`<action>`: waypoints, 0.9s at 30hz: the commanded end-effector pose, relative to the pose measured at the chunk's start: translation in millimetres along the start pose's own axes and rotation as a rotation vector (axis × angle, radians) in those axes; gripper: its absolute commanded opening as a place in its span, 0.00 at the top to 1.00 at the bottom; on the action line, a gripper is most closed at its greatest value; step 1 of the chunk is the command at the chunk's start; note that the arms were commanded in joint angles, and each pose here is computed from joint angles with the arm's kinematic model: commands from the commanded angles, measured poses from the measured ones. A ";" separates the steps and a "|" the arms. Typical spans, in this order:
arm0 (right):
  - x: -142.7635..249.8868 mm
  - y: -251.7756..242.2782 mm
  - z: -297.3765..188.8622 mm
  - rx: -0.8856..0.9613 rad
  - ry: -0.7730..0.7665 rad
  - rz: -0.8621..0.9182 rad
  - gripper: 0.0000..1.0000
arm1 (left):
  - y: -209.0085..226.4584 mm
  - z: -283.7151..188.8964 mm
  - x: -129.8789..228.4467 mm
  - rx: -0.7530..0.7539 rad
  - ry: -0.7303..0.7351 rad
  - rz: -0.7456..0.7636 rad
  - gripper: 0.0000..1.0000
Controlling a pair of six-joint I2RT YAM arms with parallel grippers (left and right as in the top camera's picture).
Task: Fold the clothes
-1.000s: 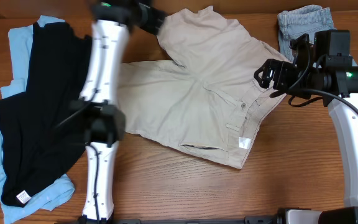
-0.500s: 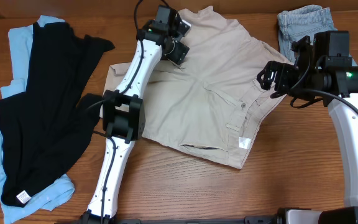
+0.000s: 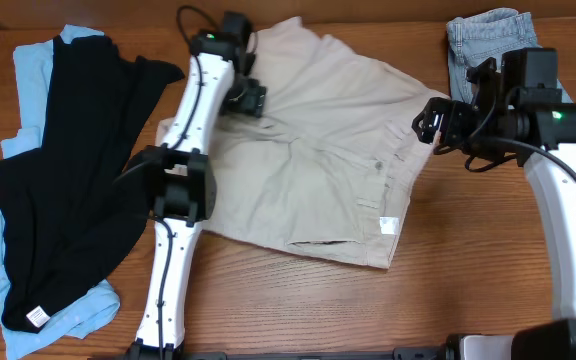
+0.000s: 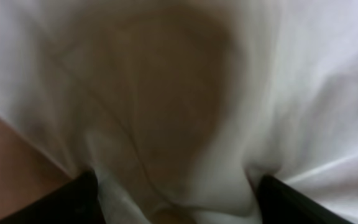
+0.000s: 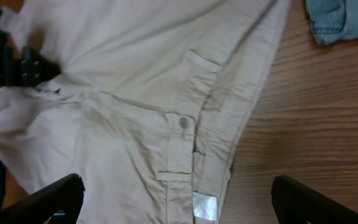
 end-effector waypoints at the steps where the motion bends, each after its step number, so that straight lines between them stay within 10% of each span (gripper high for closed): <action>1: -4.8 -5.5 23.0 0.027 0.039 0.037 0.00 | 43.4 37.0 65.0 -0.033 0.257 -0.127 0.15; 10: -10.0 -6.9 106.3 0.049 0.124 0.032 0.00 | 53.8 21.6 102.0 0.074 0.381 -0.130 0.19; 27: -50.8 18.8 229.4 -0.114 -0.017 -0.078 0.20 | 60.9 -144.9 -40.4 -0.098 -0.385 -0.038 0.07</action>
Point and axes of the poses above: each gripper's point midway between its finger pads, its own z axis out along the fingers, its own y axis along the line the jaws close on, x = y × z, the point moved 1 cm from there along -z, back along the fingers, and after that the axes turned 13 degrees about z, right-handed, at the moved point
